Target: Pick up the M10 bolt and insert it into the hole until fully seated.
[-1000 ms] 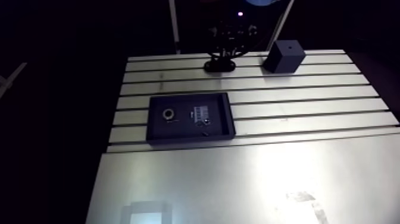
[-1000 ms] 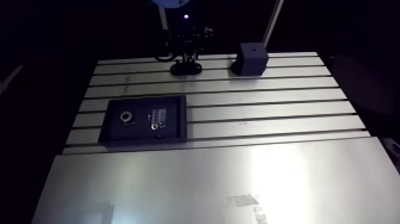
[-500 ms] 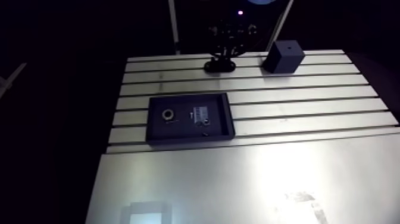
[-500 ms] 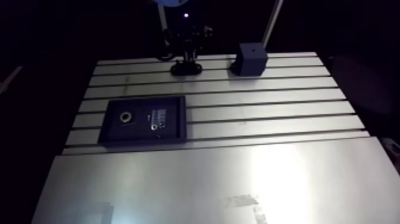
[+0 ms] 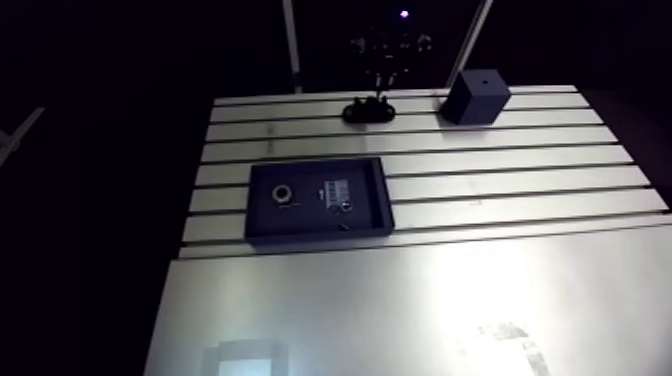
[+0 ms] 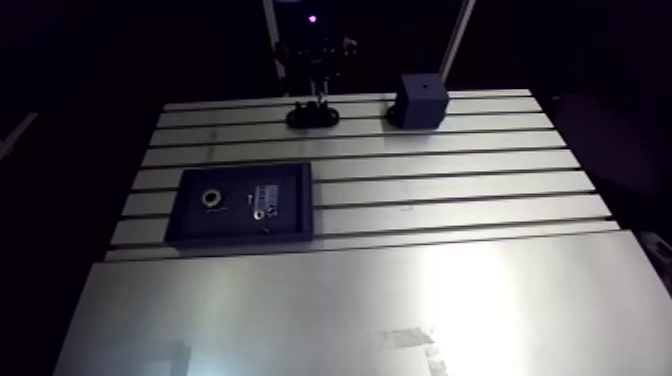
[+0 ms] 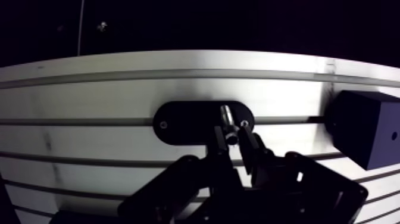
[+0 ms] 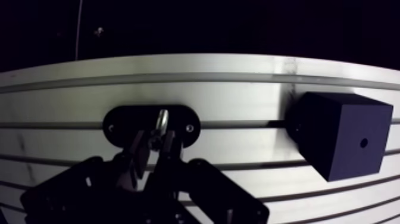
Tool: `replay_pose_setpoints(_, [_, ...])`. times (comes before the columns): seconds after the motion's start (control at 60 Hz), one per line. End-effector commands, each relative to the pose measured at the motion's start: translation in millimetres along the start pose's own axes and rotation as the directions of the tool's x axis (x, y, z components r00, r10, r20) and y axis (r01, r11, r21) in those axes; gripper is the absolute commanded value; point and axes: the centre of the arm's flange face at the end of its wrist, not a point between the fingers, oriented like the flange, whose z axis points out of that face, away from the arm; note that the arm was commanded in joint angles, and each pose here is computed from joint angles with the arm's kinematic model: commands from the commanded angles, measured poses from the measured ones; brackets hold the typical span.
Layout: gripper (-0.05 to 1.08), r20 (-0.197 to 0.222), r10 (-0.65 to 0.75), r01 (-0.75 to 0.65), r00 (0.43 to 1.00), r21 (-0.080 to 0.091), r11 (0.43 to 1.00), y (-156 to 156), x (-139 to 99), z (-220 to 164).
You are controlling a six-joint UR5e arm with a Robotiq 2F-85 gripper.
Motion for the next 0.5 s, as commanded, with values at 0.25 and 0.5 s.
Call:
replay_pose_setpoints(0.25, [1.04,-0.012,0.018,-0.018,1.0,0.0,1.0,14.4,9.8,-48.3])
replay_pose_setpoints(0.5, [1.08,0.066,0.025,-0.025,0.998,0.001,1.0,31.9,17.1,-72.5])
